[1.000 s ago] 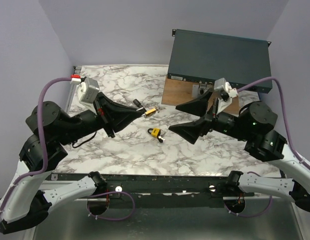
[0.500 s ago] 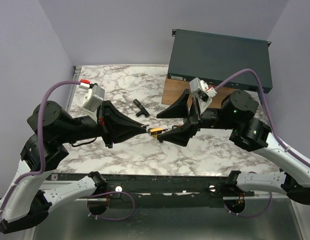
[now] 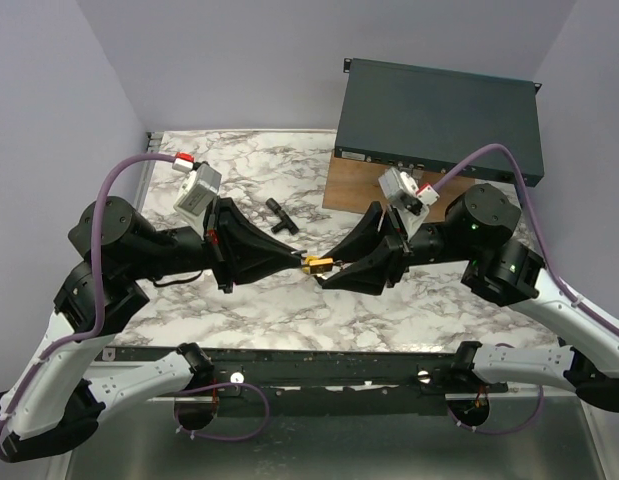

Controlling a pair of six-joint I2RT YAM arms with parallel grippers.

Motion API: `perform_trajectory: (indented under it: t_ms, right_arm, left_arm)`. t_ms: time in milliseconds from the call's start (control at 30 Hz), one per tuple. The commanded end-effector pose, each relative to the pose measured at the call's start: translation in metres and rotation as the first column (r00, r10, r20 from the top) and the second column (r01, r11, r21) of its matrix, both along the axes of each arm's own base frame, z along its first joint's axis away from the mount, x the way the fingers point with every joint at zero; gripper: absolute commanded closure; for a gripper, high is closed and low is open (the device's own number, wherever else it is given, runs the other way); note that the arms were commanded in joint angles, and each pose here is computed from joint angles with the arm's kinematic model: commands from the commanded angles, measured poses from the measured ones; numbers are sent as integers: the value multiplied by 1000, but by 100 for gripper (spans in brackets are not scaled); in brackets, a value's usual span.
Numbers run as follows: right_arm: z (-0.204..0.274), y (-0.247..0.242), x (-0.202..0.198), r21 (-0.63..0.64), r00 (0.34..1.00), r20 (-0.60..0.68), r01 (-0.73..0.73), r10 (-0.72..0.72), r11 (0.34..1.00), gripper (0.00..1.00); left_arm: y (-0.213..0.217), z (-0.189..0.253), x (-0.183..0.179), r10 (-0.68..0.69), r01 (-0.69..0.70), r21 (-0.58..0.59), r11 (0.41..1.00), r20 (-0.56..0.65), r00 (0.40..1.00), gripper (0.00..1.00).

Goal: Lock with the key
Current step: Pick up the lock from the center of the board.

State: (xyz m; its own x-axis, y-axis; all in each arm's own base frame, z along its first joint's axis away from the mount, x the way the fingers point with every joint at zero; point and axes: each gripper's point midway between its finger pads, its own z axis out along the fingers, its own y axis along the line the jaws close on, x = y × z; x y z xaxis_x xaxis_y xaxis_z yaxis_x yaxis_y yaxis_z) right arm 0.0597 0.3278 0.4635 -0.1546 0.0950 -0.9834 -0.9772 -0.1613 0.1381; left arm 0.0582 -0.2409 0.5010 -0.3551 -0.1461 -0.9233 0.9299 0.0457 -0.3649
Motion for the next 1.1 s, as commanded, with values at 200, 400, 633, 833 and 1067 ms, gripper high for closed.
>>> perform_trajectory:
  t_ms: [200, 400, 633, 833, 1067]
  right_arm:
    - [10, -7, -6, 40, 1000, -24, -7, 8, 999, 67]
    - [10, -5, -4, 47, 999, -44, 3, -1, 999, 68]
    - [11, -1, 5, 52, 996, -73, 46, -42, 998, 71]
    - [10, 1, 9, 50, 994, -92, 65, -60, 997, 81]
    - [4, 0, 7, 28, 994, -92, 59, -56, 998, 77]
  left_arm:
    - [-4, 9, 6, 4, -4, -30, 1000, -1, 1000, 100]
    - [-4, 7, 9, 15, -15, -34, 999, -6, 1000, 100]
    - [-5, 4, 11, 12, -12, -30, 999, -11, 1000, 100]
    - [-5, 4, 11, 11, -11, -31, 999, -11, 1000, 100]
    - [-2, 5, 11, 21, -22, -36, 999, -8, 1000, 100]
